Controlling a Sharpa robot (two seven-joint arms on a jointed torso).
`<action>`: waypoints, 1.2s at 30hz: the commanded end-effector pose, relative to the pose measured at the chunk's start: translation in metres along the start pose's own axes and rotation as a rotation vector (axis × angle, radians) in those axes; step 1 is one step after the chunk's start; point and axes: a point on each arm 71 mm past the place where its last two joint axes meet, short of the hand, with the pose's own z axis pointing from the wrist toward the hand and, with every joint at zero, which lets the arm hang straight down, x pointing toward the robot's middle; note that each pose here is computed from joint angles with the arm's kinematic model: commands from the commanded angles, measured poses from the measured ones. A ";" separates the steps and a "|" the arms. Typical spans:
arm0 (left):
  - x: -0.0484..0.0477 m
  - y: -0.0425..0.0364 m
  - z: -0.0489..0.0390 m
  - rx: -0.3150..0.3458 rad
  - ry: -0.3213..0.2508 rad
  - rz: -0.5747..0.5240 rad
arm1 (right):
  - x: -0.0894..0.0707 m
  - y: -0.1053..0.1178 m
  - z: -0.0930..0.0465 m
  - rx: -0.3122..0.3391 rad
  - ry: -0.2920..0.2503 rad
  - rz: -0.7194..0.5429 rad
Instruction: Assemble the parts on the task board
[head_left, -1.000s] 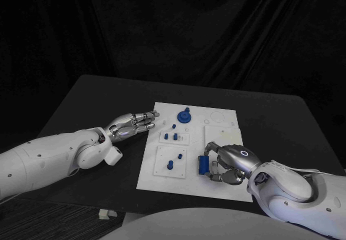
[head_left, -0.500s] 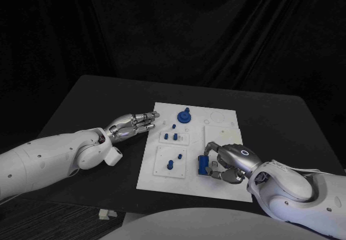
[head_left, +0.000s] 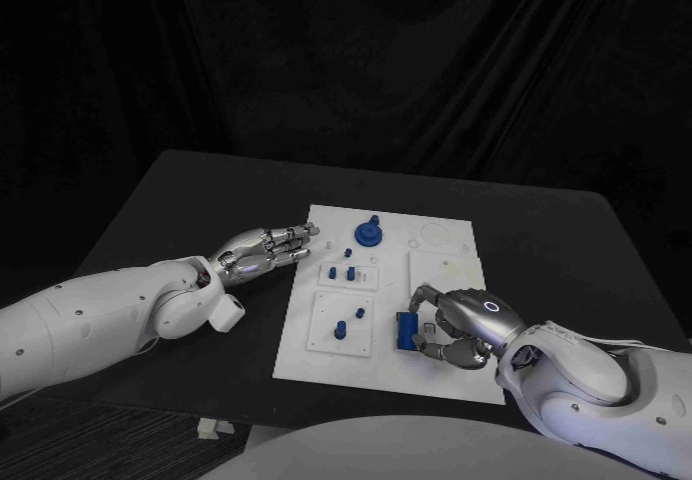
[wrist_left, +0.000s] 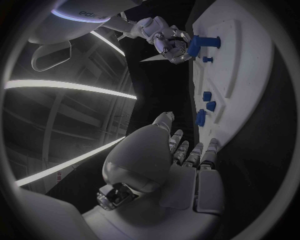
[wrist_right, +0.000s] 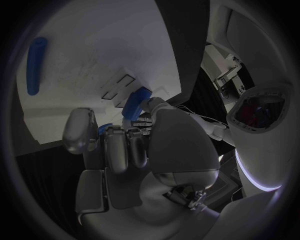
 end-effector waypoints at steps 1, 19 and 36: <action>0.0019 0.0001 0.0002 0.008 0.008 -0.013 | 0.001 0.001 -0.002 0.001 0.006 0.004; 0.0026 0.0004 0.0004 0.007 0.011 -0.015 | 0.002 -0.001 -0.002 0.019 0.021 -0.002; 0.0035 0.0007 0.0017 0.005 0.015 -0.016 | 0.006 -0.002 0.005 0.027 0.033 -0.012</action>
